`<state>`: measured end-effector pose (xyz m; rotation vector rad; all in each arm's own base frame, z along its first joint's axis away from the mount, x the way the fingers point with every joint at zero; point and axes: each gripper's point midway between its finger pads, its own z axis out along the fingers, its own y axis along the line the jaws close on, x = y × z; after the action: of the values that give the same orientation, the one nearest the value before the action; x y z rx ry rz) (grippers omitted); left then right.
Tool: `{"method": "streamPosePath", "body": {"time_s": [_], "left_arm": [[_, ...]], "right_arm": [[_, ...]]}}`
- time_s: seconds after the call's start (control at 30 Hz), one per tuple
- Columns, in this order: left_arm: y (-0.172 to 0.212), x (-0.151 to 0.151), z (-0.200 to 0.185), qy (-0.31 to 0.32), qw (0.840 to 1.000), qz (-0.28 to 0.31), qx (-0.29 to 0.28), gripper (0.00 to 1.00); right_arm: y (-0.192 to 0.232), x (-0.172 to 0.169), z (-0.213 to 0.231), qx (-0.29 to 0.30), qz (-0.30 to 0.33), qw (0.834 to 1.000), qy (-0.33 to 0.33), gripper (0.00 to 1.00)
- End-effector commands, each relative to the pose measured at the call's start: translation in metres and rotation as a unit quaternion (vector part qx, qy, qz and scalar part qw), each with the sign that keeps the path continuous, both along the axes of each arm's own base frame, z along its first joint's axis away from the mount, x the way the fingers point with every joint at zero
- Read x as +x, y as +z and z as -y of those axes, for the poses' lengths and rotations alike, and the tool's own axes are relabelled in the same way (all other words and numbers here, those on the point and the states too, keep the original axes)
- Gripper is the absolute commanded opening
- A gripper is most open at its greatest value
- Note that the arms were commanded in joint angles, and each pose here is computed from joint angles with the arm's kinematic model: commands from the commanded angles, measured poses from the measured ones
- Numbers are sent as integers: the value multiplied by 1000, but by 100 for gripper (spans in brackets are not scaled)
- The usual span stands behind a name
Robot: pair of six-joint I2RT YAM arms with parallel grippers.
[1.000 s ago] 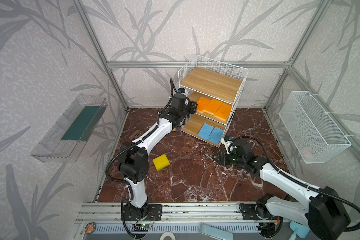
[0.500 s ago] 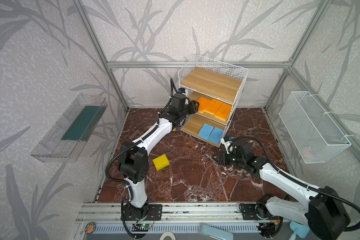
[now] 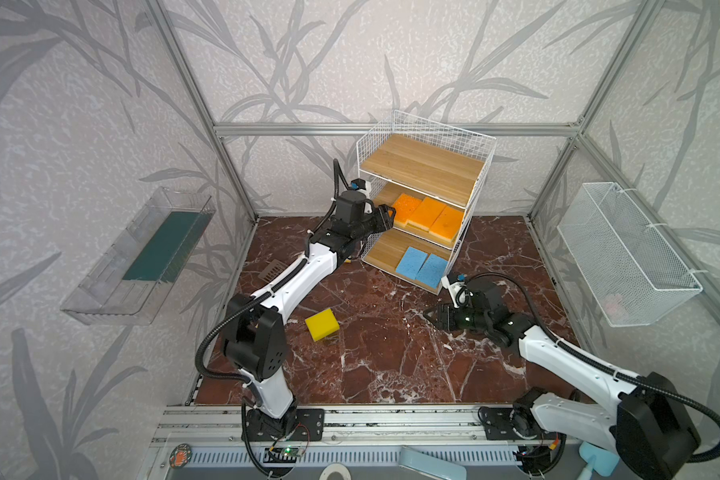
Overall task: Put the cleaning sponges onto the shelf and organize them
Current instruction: 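Withdraw the left gripper from the shelf while the right gripper reaches the bright yellow sponge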
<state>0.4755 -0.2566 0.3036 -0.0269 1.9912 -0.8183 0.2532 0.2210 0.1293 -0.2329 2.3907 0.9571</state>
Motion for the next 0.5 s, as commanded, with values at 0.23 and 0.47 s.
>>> {"method": "streamPosePath", "body": {"time_s": [0.23, 0.47], "left_arm": [[-14, -64, -32, 13, 1000, -16, -21, 83], [-51, -115, -72, 49, 998, -41, 9, 85]], "right_arm": [[8, -3, -9, 17, 9, 999, 30, 55], [8, -16, -34, -12, 19, 997, 68, 56]]}}
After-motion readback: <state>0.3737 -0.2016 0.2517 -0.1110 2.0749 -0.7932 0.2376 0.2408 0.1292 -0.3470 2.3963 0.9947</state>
